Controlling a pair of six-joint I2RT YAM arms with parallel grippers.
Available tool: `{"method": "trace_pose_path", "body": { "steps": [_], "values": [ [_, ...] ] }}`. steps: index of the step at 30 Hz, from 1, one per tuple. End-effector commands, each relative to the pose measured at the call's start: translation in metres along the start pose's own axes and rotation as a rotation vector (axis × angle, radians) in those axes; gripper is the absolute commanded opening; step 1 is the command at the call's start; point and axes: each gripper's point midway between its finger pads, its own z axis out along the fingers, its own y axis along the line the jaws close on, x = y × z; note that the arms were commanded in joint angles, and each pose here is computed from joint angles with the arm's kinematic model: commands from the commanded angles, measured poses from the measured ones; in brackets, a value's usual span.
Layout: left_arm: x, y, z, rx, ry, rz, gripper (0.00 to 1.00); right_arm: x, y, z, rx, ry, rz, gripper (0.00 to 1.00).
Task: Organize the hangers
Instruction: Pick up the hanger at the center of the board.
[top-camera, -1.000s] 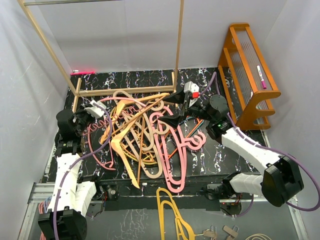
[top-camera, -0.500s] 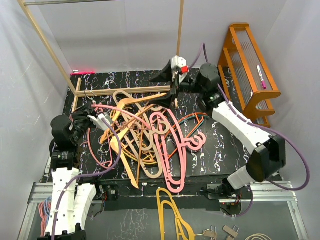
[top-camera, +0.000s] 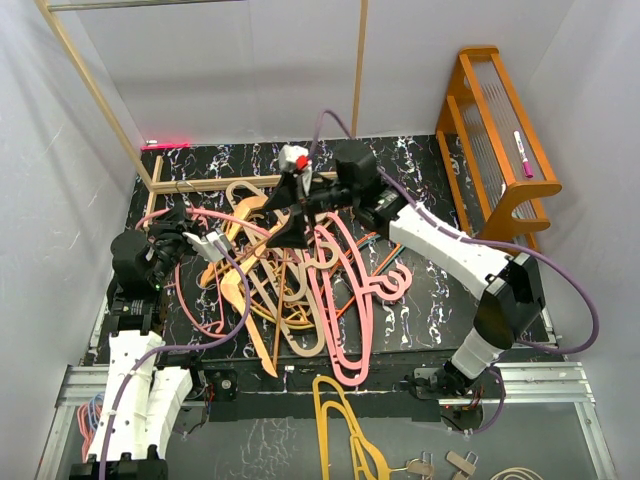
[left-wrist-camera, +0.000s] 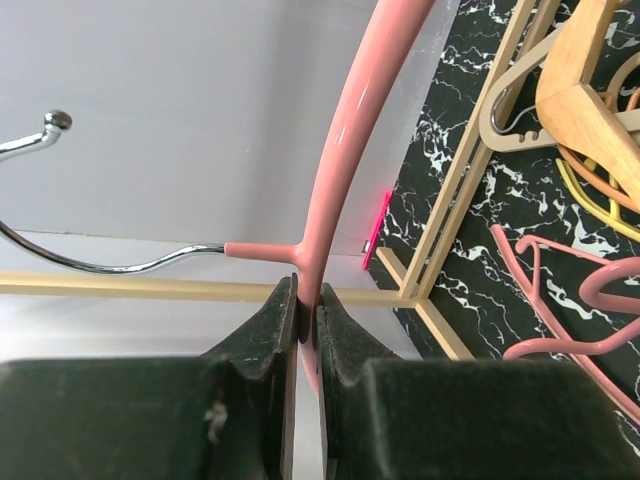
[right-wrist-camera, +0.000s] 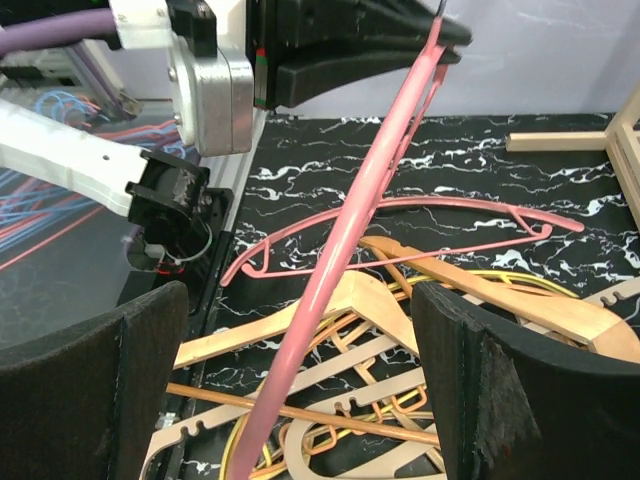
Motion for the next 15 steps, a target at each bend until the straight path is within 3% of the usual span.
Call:
{"method": "trace_pose_path", "body": {
  "steps": [1, 6, 9, 11, 14, 15],
  "values": [
    [-0.009, 0.017, 0.002, -0.064, -0.033, 0.044, 0.0, 0.011, -0.014, 0.016, 0.129, 0.037, -0.072, 0.98],
    [-0.009, 0.017, 0.002, -0.071, -0.035, 0.039, 0.0, 0.014, -0.028, 0.029, 0.174, 0.019, -0.059, 0.98],
    [-0.01, 0.019, 0.001, -0.075, -0.034, 0.022, 0.0, 0.019, -0.034, 0.038, 0.183, 0.026, -0.047, 0.86],
    [-0.012, 0.02, 0.001, -0.073, -0.039, 0.003, 0.0, 0.023, -0.041, 0.042, 0.202, 0.032, -0.044, 0.66],
    [-0.016, 0.022, -0.002, -0.063, -0.046, -0.057, 0.0, 0.026, -0.054, 0.042, 0.259, 0.039, -0.05, 0.2],
    [-0.022, 0.027, -0.006, -0.065, -0.058, -0.131, 0.16, 0.027, -0.06, 0.038, 0.298, 0.047, -0.061, 0.12]
  ]
}}
